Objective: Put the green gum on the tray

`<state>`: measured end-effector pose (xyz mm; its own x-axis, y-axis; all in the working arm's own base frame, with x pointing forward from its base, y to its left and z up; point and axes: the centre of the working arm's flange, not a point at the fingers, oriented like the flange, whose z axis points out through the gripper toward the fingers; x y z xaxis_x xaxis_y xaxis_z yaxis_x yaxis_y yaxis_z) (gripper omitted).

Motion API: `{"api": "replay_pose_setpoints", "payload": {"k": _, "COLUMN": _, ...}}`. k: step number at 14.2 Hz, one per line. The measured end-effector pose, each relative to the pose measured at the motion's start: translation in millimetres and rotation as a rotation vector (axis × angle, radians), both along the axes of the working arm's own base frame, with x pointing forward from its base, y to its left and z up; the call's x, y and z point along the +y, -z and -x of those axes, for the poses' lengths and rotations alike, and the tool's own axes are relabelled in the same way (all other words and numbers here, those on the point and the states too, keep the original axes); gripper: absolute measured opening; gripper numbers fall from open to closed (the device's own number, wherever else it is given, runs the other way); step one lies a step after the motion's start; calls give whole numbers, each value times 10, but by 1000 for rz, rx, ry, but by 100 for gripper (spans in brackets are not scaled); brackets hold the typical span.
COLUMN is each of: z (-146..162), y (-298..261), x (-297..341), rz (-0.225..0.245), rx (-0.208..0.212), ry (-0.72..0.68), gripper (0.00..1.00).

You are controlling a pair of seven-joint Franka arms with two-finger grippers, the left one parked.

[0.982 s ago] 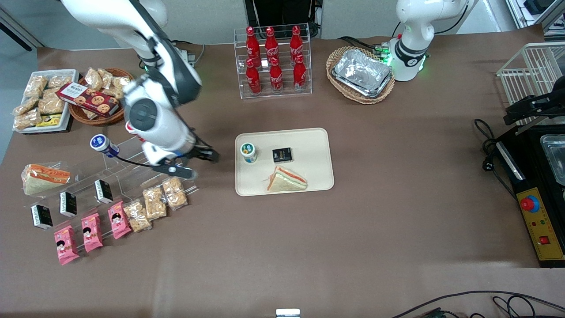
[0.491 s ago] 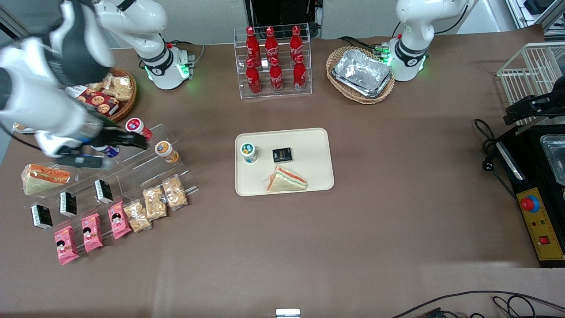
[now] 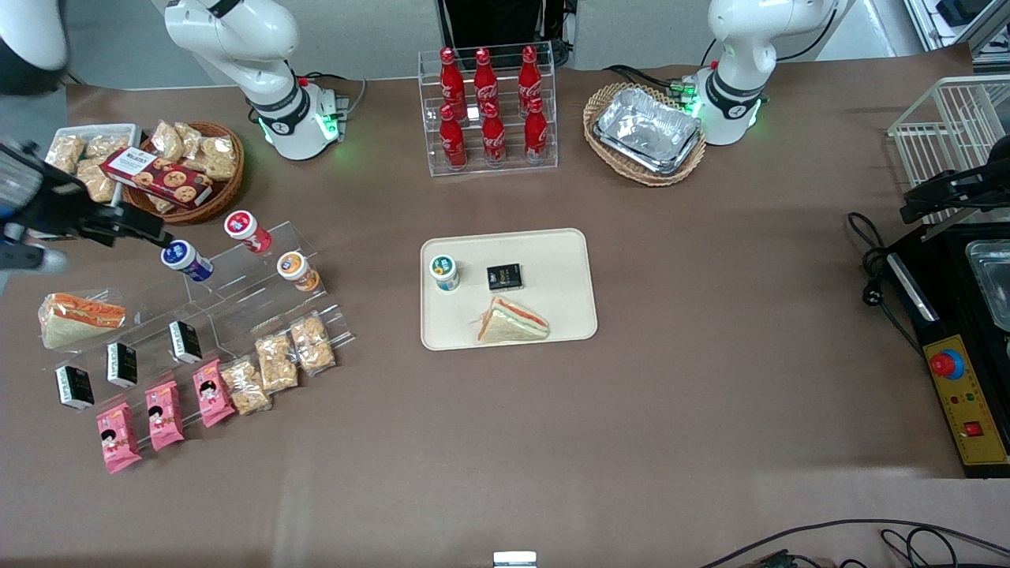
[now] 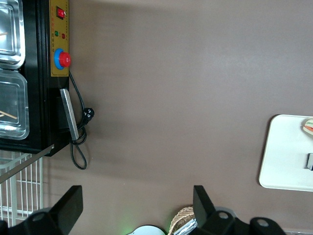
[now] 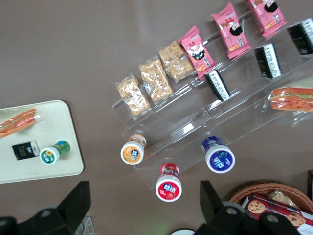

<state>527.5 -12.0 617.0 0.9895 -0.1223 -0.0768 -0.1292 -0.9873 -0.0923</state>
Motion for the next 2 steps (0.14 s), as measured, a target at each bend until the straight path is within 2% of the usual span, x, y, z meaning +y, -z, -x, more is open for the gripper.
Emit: {"api": "replay_pose_setpoints", "payload": {"k": 2, "z": 20, "y": -236, "x": -67, "rz": 3, "rx": -28, "ry": 10, "gripper": 100}}
